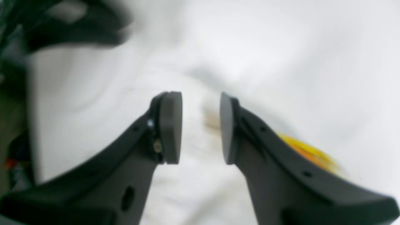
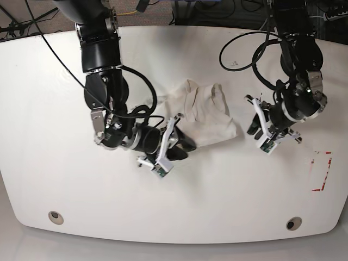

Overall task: Fold the T-shirt properly
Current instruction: 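Release the bundle and regrasp its edges with both grippers, then lift and flip the bundle with both grippers, exposing the yellow patch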

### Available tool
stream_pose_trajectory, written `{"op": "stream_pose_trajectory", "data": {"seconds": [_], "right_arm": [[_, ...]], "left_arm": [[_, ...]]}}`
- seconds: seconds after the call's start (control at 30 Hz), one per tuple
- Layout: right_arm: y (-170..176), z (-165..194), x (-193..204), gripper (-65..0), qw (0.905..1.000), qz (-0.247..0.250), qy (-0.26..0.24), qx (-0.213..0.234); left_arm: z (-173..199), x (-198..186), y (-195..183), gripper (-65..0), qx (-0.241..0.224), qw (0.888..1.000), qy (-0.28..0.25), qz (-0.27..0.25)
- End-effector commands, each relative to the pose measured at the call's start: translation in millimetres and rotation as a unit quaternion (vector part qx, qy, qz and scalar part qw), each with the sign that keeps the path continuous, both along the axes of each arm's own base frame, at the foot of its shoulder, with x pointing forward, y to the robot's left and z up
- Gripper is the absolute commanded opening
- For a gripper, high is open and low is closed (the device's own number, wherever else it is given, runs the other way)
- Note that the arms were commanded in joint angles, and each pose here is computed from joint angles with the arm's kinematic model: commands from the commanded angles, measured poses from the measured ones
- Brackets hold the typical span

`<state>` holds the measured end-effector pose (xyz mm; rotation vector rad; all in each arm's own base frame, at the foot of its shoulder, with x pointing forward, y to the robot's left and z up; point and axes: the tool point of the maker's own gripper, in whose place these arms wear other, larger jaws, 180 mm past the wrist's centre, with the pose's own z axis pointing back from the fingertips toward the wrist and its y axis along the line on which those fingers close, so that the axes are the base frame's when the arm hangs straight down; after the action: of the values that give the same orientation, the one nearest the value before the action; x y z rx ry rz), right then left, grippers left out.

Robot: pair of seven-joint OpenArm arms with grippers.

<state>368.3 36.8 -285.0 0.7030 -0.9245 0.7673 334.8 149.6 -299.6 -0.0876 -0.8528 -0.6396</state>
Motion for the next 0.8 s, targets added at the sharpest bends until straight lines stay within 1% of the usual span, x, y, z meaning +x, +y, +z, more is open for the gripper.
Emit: {"op": "stream_pose_trajectory", "data": {"seconds": [0.0, 0.03, 0.1, 0.17, 0.23, 0.27, 0.33, 0.43, 0.5, 0.53, 0.6, 0.67, 0.73, 0.77], "right_arm": [[-15.8, 26.6, 20.1, -45.0, 0.9992, -0.017, -0.037, 0.005], [-27.5, 24.0, 23.4, -45.0, 0.999, -0.025, -0.037, -0.005], [-39.3, 22.8, 30.5, -45.0, 0.9985, -0.033, -0.039, -0.019], [-53.3, 12.6, 38.8, -45.2, 0.9982, -0.043, -0.024, -0.033], [-61.8, 5.0, 43.7, -45.3, 0.9979, -0.05, -0.011, -0.041], [-66.2, -0.8, 45.9, -45.3, 0.9976, -0.054, -0.002, -0.042], [-69.7, -6.6, 50.8, -45.3, 0.9975, -0.064, 0.005, -0.03], [-86.1, -23.0, 56.2, -45.3, 0.9958, -0.086, 0.023, -0.02], [-91.2, -30.4, 55.8, -45.3, 0.9951, -0.091, 0.033, -0.023], [-92.8, -39.5, 54.2, -45.3, 0.9943, -0.094, 0.045, -0.023], [-94.7, -49.5, 54.0, -45.3, 0.9934, -0.099, 0.055, -0.022], [-93.7, -62.5, 53.6, -45.3, 0.9929, -0.102, 0.054, -0.03], [-94.6, -69.7, 52.6, -45.3, 0.9927, -0.102, 0.048, -0.042], [-96.9, -80.6, 46.7, -45.3, 0.9919, -0.103, 0.052, -0.054]], "left_arm": [[20.6, 10.9, -32.4, -53.6, -0.006, 0.998, -0.035, -0.053], [19.3, 8.9, -47.0, -53.6, -0.006, 0.997, -0.033, -0.075], [19.1, 7.2, -71.8, -53.6, -0.019, 0.994, -0.032, -0.101], [24.6, 8.0, -99.9, -53.6, -0.04, 0.991, -0.038, -0.124], [26.8, 5.8, -116.6, -53.6, -0.054, 0.988, -0.039, -0.137], [26.6, 3.4, -127.5, -53.6, -0.061, 0.987, -0.037, -0.146], [19.9, 1.4, -141.7, -53.6, -0.068, 0.985, -0.025, -0.154], [-3.0, 0.0, -160.1, -53.6, -0.046, 0.987, 0.005, -0.157], [-17.5, -1.0, -161.3, -53.6, -0.031, 0.988, 0.024, -0.15], [-29.2, -1.1, -160.4, -53.6, -0.025, 0.988, 0.039, -0.145], [-41.9, -0.3, -161.4, -53.6, -0.031, 0.988, 0.051, -0.143], [-54.3, 1.1, -161.9, -53.6, -0.05, 0.987, 0.053, -0.145], [-65.9, 1.6, -152.2, -53.6, -0.054, 0.987, 0.058, -0.142], [-73.8, 1.3, -146.3, -53.6, -0.055, 0.987, 0.063, -0.14]]}}
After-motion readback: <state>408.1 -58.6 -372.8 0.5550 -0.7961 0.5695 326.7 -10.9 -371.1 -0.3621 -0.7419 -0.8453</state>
